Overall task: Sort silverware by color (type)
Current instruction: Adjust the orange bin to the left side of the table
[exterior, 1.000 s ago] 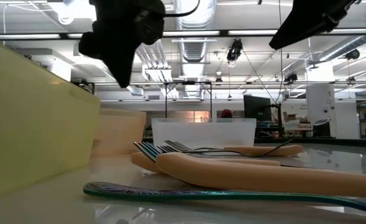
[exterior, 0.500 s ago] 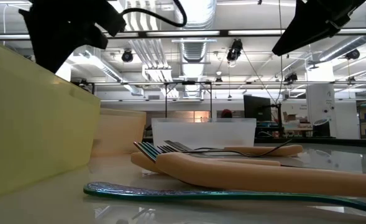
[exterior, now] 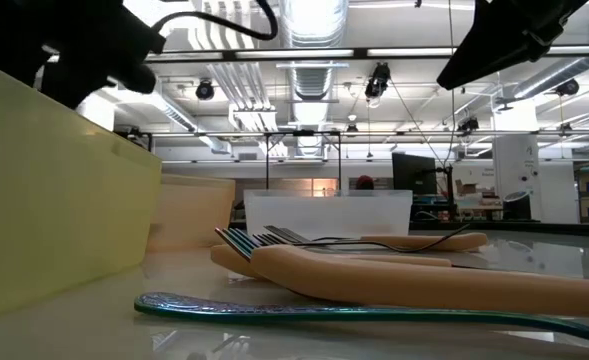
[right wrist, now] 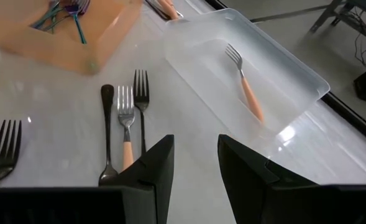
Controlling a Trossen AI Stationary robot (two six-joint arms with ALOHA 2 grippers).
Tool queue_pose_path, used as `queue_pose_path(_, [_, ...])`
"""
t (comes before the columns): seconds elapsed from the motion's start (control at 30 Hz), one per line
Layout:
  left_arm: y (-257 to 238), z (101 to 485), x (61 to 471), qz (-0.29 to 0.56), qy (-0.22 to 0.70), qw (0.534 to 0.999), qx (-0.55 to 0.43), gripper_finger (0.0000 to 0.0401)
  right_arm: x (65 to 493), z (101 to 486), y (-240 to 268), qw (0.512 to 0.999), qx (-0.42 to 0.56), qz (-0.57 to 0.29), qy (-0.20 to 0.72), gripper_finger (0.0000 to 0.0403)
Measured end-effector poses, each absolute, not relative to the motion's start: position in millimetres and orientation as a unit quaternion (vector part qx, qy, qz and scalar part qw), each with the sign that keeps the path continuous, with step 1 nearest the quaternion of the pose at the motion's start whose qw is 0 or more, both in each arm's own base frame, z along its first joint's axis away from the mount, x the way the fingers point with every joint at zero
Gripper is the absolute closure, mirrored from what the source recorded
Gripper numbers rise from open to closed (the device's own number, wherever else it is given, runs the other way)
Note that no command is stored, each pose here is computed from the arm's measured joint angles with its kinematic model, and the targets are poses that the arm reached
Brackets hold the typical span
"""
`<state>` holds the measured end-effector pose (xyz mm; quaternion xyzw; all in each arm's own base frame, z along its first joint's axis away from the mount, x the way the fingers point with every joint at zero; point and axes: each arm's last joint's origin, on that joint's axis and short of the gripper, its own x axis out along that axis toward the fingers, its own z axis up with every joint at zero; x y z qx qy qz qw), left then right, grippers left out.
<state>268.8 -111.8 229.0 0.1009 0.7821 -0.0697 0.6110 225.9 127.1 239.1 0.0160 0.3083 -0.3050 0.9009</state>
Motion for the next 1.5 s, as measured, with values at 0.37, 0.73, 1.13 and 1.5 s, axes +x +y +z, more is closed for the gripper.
queue_pose_path(0.37, [-110,192,259,-0.086,0.786,0.604,0.096,0.0303,226,239,127,0.901,0.03,-0.307,0.307,0.0287])
queue_pose_path(0.73, [-110,173,259,-0.088,0.769,0.63,0.062,0.0351,227,240,128,0.902,0.036,-0.305,0.302,0.0287])
queue_pose_path(1.13, [-103,173,266,-0.003,0.765,0.643,-0.041,0.04,227,240,128,0.904,0.033,-0.312,0.291,0.0287])
queue_pose_path(1.5, [-86,196,308,-0.012,0.67,0.735,-0.102,0.0401,228,240,128,0.904,0.033,-0.312,0.291,0.0287])
